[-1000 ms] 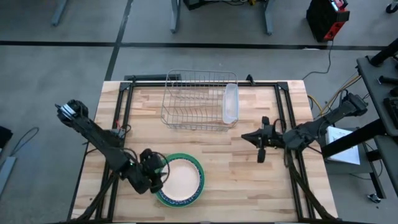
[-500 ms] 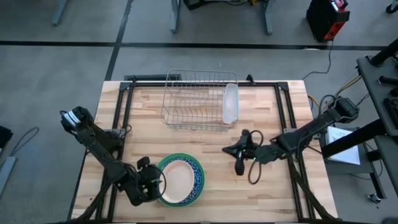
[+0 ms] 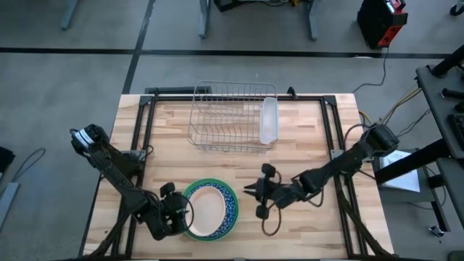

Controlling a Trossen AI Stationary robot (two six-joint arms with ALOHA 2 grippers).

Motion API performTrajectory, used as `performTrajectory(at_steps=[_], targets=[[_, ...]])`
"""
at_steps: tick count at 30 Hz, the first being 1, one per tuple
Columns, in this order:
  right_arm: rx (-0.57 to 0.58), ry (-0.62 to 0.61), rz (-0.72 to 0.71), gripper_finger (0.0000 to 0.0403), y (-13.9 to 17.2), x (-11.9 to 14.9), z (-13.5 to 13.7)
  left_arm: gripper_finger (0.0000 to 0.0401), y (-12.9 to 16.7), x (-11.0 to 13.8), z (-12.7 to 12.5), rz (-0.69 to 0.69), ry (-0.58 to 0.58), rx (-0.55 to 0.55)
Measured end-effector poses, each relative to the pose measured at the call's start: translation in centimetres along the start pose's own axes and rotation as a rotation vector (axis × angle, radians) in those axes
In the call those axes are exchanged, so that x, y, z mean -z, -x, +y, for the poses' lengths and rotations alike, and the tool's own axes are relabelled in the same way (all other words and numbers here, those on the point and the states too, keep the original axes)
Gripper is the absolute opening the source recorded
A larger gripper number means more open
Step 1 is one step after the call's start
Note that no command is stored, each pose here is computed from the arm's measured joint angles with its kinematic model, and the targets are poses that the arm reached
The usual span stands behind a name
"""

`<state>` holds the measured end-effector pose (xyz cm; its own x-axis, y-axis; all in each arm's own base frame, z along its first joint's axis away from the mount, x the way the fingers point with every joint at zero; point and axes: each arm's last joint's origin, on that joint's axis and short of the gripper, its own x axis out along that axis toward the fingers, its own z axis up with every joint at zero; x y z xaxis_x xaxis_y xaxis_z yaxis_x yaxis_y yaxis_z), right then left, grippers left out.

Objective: Sort dishes
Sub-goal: Move the light pink plate to the center of the table

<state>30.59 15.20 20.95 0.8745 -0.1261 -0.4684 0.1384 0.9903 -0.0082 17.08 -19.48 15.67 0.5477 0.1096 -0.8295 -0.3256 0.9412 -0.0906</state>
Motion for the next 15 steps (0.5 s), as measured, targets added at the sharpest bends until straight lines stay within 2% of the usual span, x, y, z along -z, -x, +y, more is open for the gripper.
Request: performTrajectory(at_steps=[3, 6, 8, 15], targets=[[0.076, 0.269, 0.01, 0.0083, -1.4, 0.6, 1.2, 0.0154, 0.0, 0.0, 0.0, 0.001, -0.001, 0.0], [0.079, 0.554, 0.034, 0.0123, -2.9, 1.0, 2.6, 0.0154, 0.0, 0.0, 0.0, 0.0, -0.001, -0.001], [0.074, 0.7, 0.051, 0.0148, -3.8, 1.4, 3.5, 0.0154, 0.0, 0.0, 0.0, -0.002, -0.001, -0.001], [0.084, 0.948, 0.016, 0.0206, -5.1, -0.2, 5.4, 0.0154, 0.0, 0.0, 0.0, -0.007, -0.001, -0.004]])
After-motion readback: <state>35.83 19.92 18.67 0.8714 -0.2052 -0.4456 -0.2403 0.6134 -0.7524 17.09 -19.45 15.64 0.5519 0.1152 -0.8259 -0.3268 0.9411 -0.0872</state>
